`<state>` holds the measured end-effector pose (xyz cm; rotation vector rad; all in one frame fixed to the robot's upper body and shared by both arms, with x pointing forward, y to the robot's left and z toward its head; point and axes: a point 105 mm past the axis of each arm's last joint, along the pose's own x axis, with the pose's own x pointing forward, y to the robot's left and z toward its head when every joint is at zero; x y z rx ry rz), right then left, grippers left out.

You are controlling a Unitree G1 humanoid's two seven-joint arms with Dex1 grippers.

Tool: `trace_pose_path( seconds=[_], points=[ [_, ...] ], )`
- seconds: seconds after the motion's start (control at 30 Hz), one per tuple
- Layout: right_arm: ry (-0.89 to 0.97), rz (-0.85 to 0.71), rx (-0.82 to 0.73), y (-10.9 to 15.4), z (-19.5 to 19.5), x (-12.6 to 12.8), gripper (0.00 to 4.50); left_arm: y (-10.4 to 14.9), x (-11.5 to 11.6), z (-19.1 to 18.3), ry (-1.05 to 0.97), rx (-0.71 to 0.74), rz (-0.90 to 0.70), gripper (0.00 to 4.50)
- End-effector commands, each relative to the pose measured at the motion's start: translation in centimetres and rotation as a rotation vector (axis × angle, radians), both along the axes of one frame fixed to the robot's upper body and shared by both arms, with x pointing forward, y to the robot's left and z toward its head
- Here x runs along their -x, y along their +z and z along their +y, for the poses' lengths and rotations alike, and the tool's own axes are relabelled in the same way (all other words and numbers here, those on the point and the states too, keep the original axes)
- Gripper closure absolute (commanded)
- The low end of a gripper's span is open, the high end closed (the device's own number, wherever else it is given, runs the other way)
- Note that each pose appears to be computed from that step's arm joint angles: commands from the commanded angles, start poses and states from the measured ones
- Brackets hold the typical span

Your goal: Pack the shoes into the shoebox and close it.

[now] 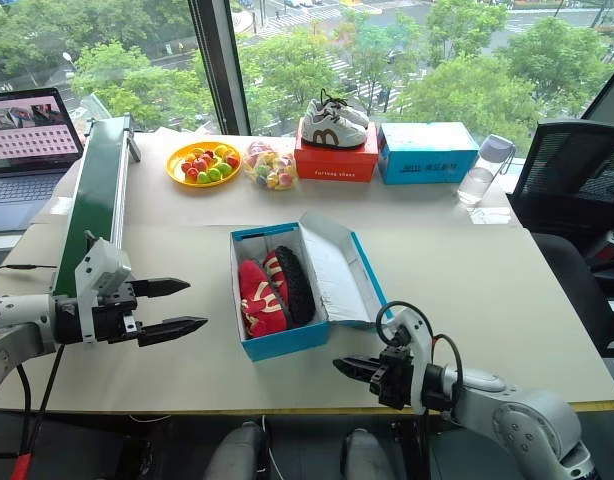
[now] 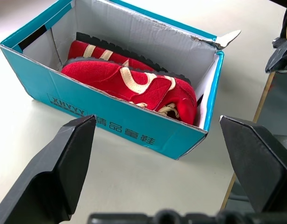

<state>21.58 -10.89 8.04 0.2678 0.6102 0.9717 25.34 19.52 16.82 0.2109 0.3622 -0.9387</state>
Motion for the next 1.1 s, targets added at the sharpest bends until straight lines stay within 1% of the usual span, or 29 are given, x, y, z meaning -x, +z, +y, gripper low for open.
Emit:
trace_pose_path(
  seconds=[0.03, 0.1, 0.23, 0.27, 0.3, 0.37, 0.43, 0.5, 0.57, 0.63, 0.7, 0.83, 0.93, 1.0, 1.07, 1.1],
  points=[
    [-0.156, 0.027, 0.105, -2.6, -0.9, -2.5, 4.46, 0.7, 0.1, -0.4, -0.017, -0.001, -0.032, 0.0],
    [-0.278, 0.061, 0.128, -4.1, -1.9, -4.0, 4.46, 0.7, 0.1, -0.4, -0.016, -0.002, -0.034, 0.0],
    [-0.346, 0.087, 0.148, -5.0, -2.7, -4.7, 4.46, 0.9, 0.0, -0.3, -0.015, -0.005, -0.038, 0.0],
    [-0.395, 0.101, 0.144, -5.2, -3.1, -5.1, 4.46, 1.0, 0.0, -0.3, -0.016, -0.005, -0.039, 0.0],
    [-0.443, 0.124, 0.136, -5.5, -3.3, -5.5, 4.46, 1.0, 0.0, -0.3, -0.017, -0.007, -0.04, 0.0],
    [-0.548, 0.215, 0.128, -6.9, -3.9, -5.6, 4.46, 1.0, -0.1, -0.3, -0.019, -0.006, -0.043, 0.0],
    [-0.639, 0.26, 0.104, -7.6, -4.4, -5.9, 4.46, 1.0, 0.0, -0.5, -0.024, -0.003, -0.044, 0.0],
    [-0.703, 0.268, 0.043, -7.3, -4.3, -6.4, 4.46, 1.0, 0.0, -0.6, -0.026, -0.002, -0.045, 0.0],
    [-0.81, 0.281, -0.039, -6.9, -4.6, -7.3, 4.46, 1.0, -0.1, -0.5, -0.025, -0.005, -0.047, 0.0],
    [-0.905, 0.259, -0.141, -6.2, -4.9, -8.2, 4.46, 1.0, -0.2, -0.5, -0.026, -0.005, -0.049, 0.0],
    [-0.967, 0.207, -0.267, -4.6, -4.9, -9.0, 4.46, 1.1, -0.2, -0.5, -0.028, -0.005, -0.05, 0.0],
    [-0.964, 0.195, -0.658, -0.8, -3.3, -9.2, 4.46, 1.2, -0.3, -0.6, -0.033, -0.003, -0.054, 0.0],
    [-0.949, 0.189, -0.818, 0.9, -3.3, -9.2, 4.46, 1.2, -0.4, -0.7, -0.033, -0.003, -0.055, 0.0],
    [-0.909, 0.171, -0.883, 2.0, -3.3, -9.1, 4.46, 1.2, -0.3, -0.7, -0.035, -0.002, -0.055, 0.0],
    [-0.784, 0.13, -0.934, 4.0, -2.3, -8.5, 4.46, 1.2, -0.4, -0.6, -0.032, -0.004, -0.055, 0.0],
    [-0.693, 0.087, -0.948, 5.5, -1.7, -7.8, 4.46, 1.3, -0.4, -0.5, -0.029, -0.006, -0.056, 0.0]
  ],
)
